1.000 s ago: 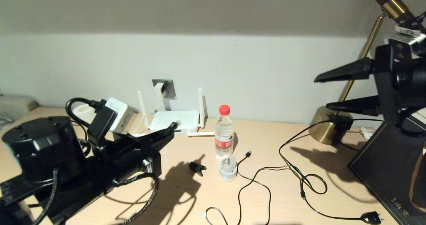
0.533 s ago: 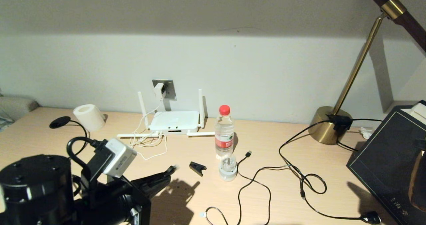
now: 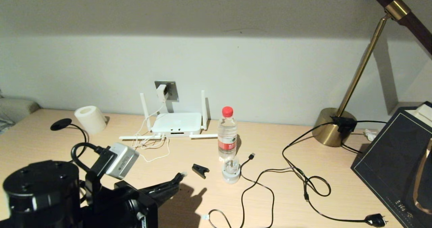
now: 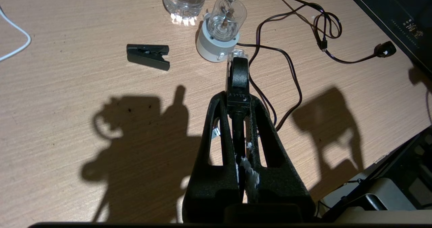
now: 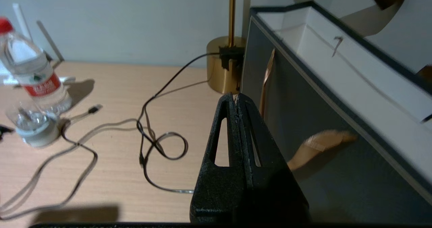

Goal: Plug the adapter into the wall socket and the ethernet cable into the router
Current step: Align cable and router interface

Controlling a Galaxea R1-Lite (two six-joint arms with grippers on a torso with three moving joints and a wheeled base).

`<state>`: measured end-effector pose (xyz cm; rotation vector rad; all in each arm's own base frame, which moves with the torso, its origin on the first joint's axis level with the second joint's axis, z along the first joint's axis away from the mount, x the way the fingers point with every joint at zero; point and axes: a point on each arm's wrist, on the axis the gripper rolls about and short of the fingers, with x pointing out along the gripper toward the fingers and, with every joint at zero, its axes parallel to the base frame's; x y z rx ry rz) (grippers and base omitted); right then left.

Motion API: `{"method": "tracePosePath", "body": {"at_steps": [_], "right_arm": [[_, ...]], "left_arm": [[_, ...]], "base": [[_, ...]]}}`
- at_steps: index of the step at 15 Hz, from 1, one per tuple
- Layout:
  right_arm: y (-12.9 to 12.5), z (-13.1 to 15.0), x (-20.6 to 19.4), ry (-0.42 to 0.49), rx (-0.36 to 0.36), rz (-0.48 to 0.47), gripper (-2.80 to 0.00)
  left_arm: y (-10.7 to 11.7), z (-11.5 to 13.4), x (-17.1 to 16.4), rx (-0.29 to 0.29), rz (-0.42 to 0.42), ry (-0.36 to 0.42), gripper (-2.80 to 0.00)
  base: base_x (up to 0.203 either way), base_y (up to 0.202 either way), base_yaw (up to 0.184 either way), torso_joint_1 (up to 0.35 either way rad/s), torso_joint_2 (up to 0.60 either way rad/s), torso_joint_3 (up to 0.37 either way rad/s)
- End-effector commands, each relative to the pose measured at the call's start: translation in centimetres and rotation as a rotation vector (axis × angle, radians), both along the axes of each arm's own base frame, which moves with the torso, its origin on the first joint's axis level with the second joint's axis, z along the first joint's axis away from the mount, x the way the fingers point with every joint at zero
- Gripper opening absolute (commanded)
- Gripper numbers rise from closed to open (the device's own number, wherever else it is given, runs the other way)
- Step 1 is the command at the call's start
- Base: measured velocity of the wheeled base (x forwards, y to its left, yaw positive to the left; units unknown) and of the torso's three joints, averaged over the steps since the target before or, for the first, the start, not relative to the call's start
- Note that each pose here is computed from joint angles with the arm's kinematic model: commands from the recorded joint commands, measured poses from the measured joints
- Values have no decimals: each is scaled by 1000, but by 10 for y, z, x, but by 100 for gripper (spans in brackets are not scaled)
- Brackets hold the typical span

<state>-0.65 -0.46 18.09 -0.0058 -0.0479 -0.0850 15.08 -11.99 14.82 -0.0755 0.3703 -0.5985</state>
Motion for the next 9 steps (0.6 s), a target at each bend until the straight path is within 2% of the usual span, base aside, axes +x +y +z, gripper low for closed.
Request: {"method": "tracePosePath", "body": {"at_steps": [1,2,3,4,6,7,8,9], "right_arm": [[0,-21,-2,-76,-5,-3,-280],[1,-28,1,-94,-13,11,-280],[1,-40,4,-63,-34,43,-280],[2,-54,6,-17,-52,65,-280],[3,-86,9,110,-93,92,-280],[4,-95,9,180,-77,133,-280],[5,-98,8,219,-27,171,-280],[5,-103,7,275,-6,173,-280]], "left_arm": [[1,-3,-1,21,45,4,-280],[-1,-4,-1,43,97,-5,-280],[-4,-7,-1,74,169,-14,-280],[-8,-10,1,92,200,-13,-280],[-8,-9,0,86,211,-20,-280],[-8,-9,0,72,218,-12,-280],[-9,-8,-1,55,219,-9,-280],[-9,-8,-4,47,209,-8,-280]], "base": [[0,0,0,0,0,0],[0,0,0,0,0,0],[0,0,0,0,0,0],[0,0,0,0,0,0],[0,0,0,0,0,0],[0,0,0,0,0,0],[0,0,0,0,0,0],[0,0,0,0,0,0]]}}
